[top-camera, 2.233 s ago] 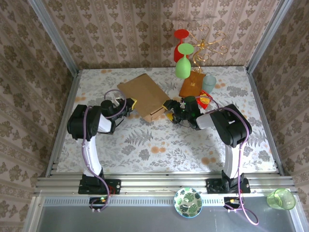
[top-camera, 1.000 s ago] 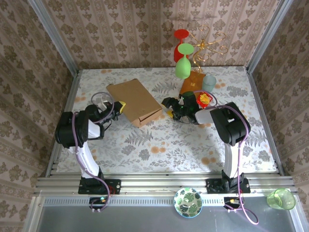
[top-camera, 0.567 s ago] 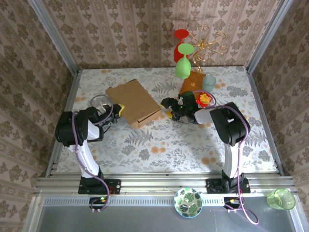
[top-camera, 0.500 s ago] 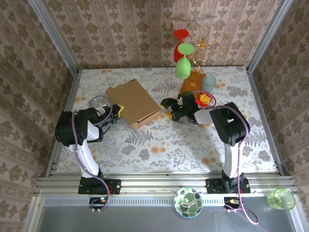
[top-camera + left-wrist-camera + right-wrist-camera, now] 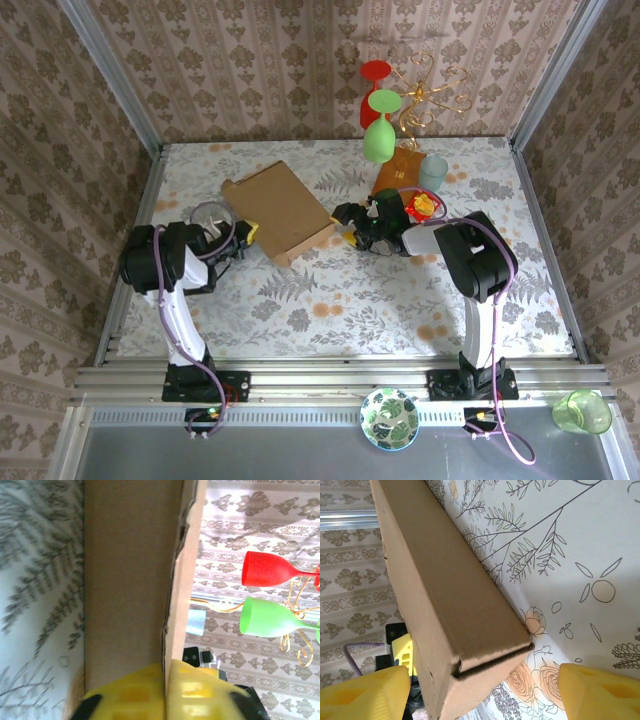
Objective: Fold the paper box
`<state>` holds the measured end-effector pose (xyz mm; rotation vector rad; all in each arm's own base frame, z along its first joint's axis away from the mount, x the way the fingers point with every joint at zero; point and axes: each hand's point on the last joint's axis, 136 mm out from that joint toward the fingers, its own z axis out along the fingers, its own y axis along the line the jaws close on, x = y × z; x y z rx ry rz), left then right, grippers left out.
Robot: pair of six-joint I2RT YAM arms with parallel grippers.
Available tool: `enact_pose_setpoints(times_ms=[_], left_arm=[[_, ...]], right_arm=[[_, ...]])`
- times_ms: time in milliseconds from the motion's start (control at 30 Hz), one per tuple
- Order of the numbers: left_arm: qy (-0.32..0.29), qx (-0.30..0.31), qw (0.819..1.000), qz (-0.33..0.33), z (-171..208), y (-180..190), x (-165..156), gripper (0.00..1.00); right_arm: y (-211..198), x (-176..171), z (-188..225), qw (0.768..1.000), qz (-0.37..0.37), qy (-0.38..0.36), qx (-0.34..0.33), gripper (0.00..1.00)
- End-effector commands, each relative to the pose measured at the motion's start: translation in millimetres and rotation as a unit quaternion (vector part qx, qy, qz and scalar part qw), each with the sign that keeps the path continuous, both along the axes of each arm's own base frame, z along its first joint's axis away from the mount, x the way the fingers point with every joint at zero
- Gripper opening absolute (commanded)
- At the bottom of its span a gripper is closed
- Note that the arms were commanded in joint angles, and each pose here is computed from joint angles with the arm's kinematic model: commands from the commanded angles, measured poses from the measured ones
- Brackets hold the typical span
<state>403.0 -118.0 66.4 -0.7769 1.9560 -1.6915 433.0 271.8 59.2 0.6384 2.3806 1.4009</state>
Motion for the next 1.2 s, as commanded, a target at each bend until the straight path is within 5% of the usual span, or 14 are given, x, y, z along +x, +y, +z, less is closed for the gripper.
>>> enact_pose_setpoints(times_ms=[0, 367, 767, 967, 1133, 1167], left_arm=[[0.031, 0.006, 0.999, 0.005, -23.2, 0.1, -7.4, 0.00], [0.097, 0.029, 0.994, 0.031, -51.8, -28.9, -46.4, 0.00], [0.107, 0.036, 0.992, 0.050, -46.6, -52.4, -62.1, 0.01], [0.092, 0.027, 0.994, 0.047, -30.7, -56.5, -64.1, 0.22], [0.084, 0.020, 0.995, 0.054, -18.0, -51.6, -73.7, 0.50], [0.084, 0.018, 0.995, 0.057, -15.9, -50.0, -77.1, 0.62]], right_arm=[[8.5, 0.4, 7.1, 1.000, 0.016, 0.001, 0.001, 0.78], [14.6, -48.0, 9.9, 0.991, -0.054, 0.092, -0.080, 0.75], [-7.5, -84.2, -10.0, 0.972, -0.068, 0.160, -0.160, 0.55], [-13.8, -81.4, -20.8, 0.969, -0.069, 0.167, -0.170, 0.37], [-24.6, -82.5, -23.8, 0.965, -0.075, 0.173, -0.183, 0.26], [-26.6, -82.2, -24.8, 0.965, -0.077, 0.173, -0.183, 0.22]])
